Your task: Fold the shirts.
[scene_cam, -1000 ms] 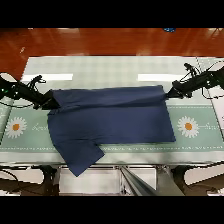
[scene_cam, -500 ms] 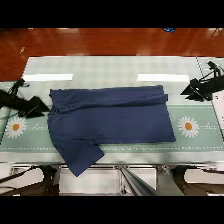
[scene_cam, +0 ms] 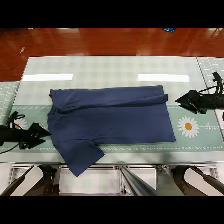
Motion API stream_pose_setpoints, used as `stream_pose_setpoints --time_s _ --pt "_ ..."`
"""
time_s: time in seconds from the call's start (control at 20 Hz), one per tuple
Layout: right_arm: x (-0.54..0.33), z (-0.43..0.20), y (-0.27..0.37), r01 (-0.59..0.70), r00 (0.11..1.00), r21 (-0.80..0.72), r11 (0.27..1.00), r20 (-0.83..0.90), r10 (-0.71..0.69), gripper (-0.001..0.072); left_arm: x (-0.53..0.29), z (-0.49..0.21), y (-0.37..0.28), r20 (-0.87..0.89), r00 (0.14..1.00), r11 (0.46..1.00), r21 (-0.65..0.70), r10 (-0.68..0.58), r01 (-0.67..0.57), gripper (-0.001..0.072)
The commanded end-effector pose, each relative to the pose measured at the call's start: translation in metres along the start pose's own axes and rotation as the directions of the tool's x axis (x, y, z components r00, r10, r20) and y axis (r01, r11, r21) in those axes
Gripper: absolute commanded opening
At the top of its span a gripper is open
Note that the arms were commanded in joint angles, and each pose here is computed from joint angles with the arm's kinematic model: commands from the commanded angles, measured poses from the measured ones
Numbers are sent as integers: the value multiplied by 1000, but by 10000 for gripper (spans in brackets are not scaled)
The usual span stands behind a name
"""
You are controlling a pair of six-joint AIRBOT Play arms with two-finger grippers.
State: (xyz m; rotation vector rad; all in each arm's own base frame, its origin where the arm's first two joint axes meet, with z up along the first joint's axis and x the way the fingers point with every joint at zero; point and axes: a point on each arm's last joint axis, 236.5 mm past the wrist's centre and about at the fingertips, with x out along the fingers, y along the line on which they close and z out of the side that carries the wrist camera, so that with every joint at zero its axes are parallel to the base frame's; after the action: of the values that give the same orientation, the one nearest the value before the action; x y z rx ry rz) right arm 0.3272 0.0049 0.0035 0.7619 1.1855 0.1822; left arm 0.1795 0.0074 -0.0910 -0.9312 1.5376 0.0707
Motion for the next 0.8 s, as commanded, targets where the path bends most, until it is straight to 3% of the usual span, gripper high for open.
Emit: stream_pose_setpoints --time_s 0.0,0.4,0.75 --pt "1 -5 7 -35 999 -10 999 18 36 413 12 -21 -1 -73 997 999 -35 -15 12 508" --pt "1 -2 8 -38 999 -12 999 30 38 413 23 -39 -1 -204 978 997 -77 -44 29 508" --pt "-2 16 25 -114 988 24 993 108 110 413 60 -64 -24 -342 939 997 78 28 -2 508"
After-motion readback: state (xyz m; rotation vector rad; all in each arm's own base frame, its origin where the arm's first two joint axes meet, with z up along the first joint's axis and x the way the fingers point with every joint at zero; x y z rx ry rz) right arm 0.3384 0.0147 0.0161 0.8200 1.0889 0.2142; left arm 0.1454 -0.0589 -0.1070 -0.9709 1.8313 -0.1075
